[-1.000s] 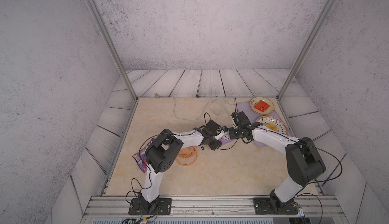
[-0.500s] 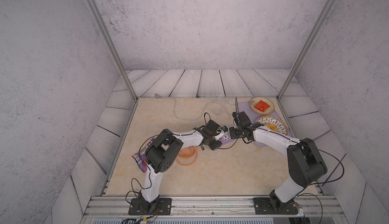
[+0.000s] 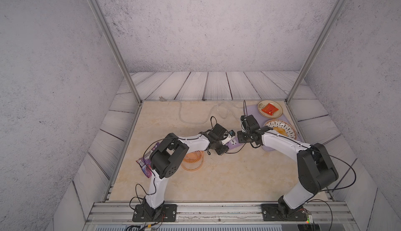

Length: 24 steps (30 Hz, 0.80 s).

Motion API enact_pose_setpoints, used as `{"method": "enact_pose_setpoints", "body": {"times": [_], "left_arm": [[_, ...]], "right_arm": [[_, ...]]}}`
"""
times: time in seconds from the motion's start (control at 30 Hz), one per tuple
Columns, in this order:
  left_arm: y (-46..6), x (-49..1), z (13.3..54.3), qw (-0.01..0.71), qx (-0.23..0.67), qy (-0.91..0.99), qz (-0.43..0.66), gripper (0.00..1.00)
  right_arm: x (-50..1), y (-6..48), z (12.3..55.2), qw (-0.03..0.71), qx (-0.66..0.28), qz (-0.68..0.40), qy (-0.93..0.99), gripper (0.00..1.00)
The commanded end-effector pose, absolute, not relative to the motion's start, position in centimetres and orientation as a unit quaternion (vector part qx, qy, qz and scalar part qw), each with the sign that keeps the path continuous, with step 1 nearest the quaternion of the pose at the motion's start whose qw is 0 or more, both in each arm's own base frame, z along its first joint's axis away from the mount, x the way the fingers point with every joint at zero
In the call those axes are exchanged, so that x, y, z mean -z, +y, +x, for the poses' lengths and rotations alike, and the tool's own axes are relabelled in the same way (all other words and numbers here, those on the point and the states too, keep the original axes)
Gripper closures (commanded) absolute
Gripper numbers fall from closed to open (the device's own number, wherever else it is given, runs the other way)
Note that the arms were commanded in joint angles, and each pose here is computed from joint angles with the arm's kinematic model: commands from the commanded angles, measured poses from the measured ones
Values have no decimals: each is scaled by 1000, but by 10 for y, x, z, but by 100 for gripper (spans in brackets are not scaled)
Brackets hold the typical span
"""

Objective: Unplug the desk fan from the power strip
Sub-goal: Remove the plug from the socket.

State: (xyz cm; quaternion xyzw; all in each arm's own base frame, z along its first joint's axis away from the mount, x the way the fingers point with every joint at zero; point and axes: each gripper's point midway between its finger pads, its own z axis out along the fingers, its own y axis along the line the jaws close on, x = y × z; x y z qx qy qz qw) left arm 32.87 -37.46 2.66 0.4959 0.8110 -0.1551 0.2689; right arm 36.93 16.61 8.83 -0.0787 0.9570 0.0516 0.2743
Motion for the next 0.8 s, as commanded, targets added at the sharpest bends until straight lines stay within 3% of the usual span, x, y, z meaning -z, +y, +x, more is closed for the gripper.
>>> {"method": "enact_pose_setpoints", "body": {"times": [0.0,0.6,0.77], "left_arm": [[-375,-17,323,261,158,817,489,100],[-375,-17,322,263,159,817,488,100],[-374,-15,322,261,156,817,490,100]], "right_arm": [[-101,174,364,282,-84,-63,954,80],[-89,156,367,273,-56,-13,960,85],[-85,151,364,279,-93,15,956,86]]}}
